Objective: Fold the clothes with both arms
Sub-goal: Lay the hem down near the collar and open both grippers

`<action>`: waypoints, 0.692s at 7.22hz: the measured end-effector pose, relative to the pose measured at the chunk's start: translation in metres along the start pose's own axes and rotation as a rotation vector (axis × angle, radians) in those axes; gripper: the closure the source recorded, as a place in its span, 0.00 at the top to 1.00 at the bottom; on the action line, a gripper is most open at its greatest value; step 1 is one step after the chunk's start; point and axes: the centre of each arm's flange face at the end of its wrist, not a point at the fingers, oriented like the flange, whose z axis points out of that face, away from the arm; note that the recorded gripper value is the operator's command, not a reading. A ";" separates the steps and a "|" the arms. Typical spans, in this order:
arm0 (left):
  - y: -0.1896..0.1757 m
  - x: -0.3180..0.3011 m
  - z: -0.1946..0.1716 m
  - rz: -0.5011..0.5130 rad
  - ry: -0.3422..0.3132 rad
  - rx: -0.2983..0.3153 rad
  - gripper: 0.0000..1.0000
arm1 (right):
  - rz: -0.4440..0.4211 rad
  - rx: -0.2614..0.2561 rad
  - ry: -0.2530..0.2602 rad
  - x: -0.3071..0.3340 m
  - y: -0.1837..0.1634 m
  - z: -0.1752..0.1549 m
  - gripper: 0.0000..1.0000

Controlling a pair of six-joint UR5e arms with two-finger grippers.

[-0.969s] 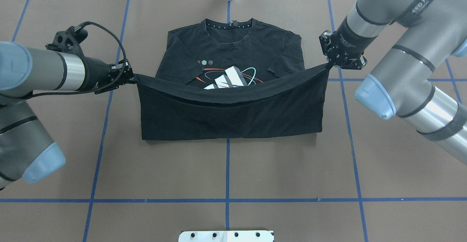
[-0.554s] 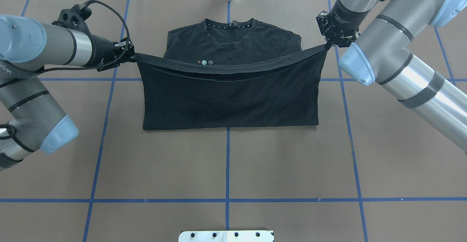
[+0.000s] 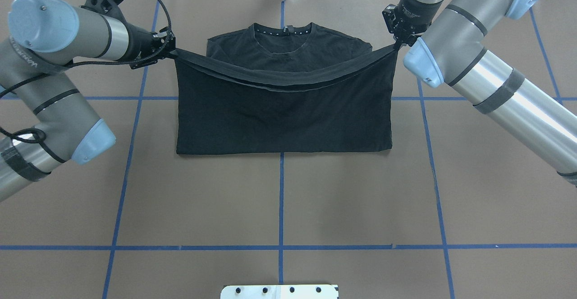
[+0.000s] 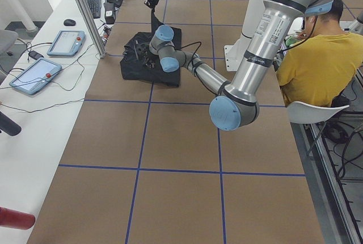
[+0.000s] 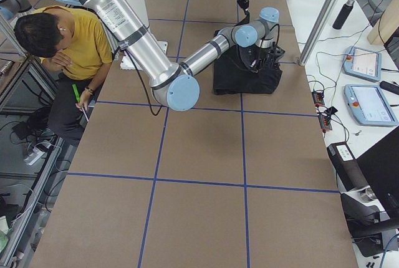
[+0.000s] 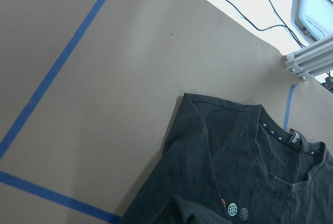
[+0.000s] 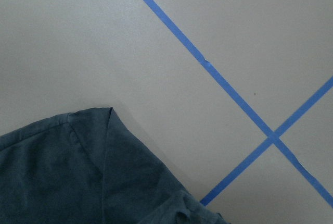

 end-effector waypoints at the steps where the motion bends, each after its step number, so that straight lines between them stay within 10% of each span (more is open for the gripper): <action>1: -0.005 0.004 0.015 0.004 -0.012 0.002 0.00 | -0.004 0.000 -0.006 -0.002 -0.006 0.011 0.00; 5: -0.021 -0.027 0.064 0.028 -0.013 0.005 0.00 | -0.022 0.004 -0.017 -0.037 -0.027 0.049 0.00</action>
